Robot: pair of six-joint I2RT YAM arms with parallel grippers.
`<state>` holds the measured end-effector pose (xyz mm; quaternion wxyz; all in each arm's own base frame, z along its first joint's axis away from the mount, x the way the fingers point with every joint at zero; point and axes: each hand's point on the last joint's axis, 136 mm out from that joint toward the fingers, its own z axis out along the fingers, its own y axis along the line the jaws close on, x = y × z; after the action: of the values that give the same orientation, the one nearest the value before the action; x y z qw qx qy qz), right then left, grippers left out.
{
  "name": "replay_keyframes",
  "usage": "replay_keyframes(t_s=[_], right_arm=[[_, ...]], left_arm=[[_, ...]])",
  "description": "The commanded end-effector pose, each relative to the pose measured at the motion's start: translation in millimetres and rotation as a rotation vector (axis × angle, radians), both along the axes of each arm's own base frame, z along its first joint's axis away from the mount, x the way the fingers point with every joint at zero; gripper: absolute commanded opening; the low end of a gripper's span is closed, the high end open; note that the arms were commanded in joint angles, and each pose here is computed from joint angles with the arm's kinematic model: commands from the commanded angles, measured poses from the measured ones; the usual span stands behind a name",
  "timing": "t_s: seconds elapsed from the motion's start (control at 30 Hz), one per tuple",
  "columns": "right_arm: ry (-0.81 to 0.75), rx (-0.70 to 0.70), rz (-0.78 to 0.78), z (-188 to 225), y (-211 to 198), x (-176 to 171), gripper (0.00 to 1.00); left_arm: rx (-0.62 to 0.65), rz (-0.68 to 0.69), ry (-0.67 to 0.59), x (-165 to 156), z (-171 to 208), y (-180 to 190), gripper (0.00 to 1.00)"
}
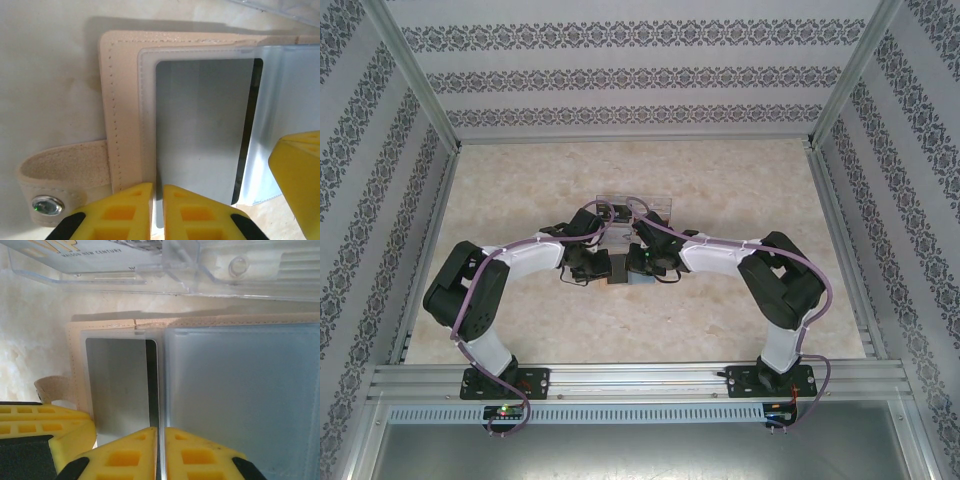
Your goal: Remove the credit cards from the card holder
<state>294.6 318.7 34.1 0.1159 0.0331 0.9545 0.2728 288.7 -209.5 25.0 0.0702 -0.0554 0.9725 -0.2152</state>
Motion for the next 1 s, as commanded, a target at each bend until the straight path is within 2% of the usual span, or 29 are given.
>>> replay_keyframes(t_s=[0.0, 0.67, 0.83, 0.9, 0.97], right_arm=[[0.01, 0.024, 0.007, 2, 12, 0, 0.16], [0.054, 0.048, 0.018, -11, 20, -5, 0.16], [0.051, 0.045, 0.015, -11, 17, -6, 0.0], [0.046, 0.037, 0.003, -9, 12, -5, 0.0], [0.041, 0.031, -0.011, -9, 5, -5, 0.0]], left_arm=[[0.027, 0.029, 0.025, -2, -12, 9, 0.14], [0.014, 0.026, 0.053, -6, -18, 6, 0.13], [0.024, 0.03, 0.057, -5, -19, 8, 0.09], [0.039, 0.035, 0.063, -6, -20, 10, 0.08], [0.056, 0.04, 0.072, -6, -22, 12, 0.01]])
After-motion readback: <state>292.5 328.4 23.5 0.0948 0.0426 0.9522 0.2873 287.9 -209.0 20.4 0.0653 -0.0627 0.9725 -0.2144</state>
